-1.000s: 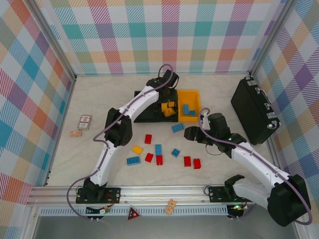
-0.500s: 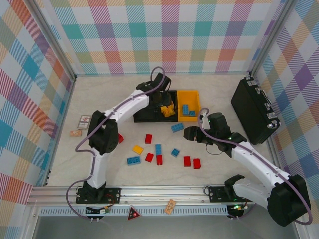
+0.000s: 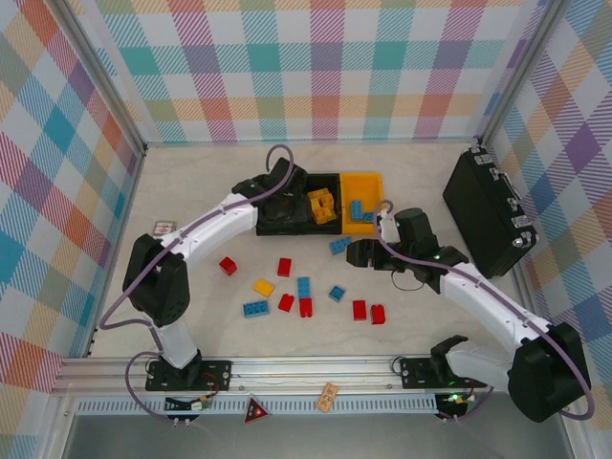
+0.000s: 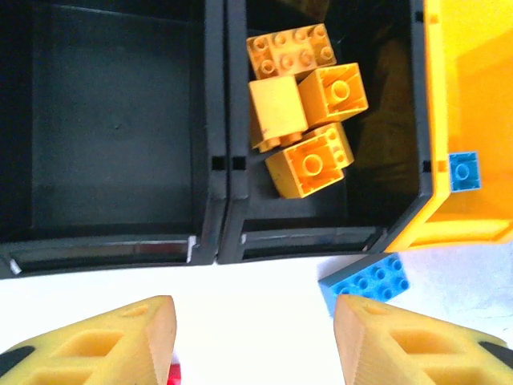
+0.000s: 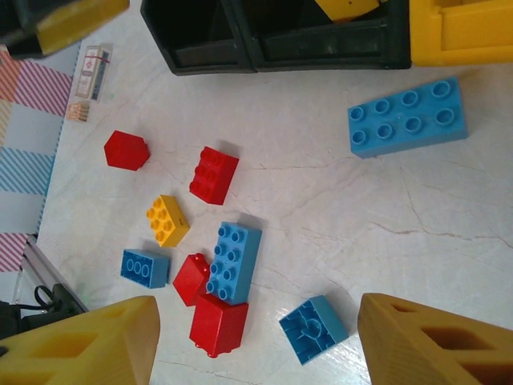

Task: Sort the legos into containers by color
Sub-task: Pick up the lego from the middle-left of the table.

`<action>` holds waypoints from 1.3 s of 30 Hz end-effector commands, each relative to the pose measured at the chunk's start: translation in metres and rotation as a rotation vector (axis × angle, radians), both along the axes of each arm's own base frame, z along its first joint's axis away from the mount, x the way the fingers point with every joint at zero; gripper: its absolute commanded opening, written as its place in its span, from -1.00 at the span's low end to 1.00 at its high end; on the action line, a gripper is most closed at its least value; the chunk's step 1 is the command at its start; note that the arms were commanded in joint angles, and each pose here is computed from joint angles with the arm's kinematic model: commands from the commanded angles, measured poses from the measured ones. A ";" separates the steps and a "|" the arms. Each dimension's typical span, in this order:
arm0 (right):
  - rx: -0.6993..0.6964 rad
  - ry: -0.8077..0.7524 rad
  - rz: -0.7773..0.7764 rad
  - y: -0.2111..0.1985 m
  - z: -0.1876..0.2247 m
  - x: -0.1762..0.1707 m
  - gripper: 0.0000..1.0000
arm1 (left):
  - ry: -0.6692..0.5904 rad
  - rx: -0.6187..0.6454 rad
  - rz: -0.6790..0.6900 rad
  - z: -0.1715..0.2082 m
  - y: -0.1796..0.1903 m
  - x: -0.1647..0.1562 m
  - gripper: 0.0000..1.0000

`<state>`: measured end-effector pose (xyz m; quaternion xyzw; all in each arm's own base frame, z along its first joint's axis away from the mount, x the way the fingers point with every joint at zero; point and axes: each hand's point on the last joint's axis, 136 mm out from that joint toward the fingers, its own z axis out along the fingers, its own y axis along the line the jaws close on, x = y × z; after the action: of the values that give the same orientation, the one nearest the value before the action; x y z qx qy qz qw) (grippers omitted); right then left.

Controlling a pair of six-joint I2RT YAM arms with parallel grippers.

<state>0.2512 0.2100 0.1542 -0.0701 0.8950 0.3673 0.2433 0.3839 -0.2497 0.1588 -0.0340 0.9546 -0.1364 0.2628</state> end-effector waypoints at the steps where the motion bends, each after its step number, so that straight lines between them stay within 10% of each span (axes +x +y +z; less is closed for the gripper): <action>1: 0.020 -0.061 0.050 0.011 0.018 0.007 0.33 | -0.019 -0.002 0.029 0.006 0.014 -0.008 0.11; 10: 0.004 -0.064 0.107 0.031 0.018 0.007 0.33 | 0.036 0.174 0.238 -0.023 0.078 -0.034 0.70; 20: 0.012 -0.038 0.128 0.042 0.008 0.002 0.33 | 0.065 0.318 0.528 -0.052 0.154 -0.070 0.86; 39: 0.001 -0.031 0.117 0.040 0.004 0.001 0.33 | 0.204 0.320 0.645 -0.113 0.182 -0.086 0.44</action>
<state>0.2517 0.2477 0.1538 -0.1224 0.8892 0.3769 0.2286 0.2968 -0.0699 0.0551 -0.2996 0.9247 0.1069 0.2093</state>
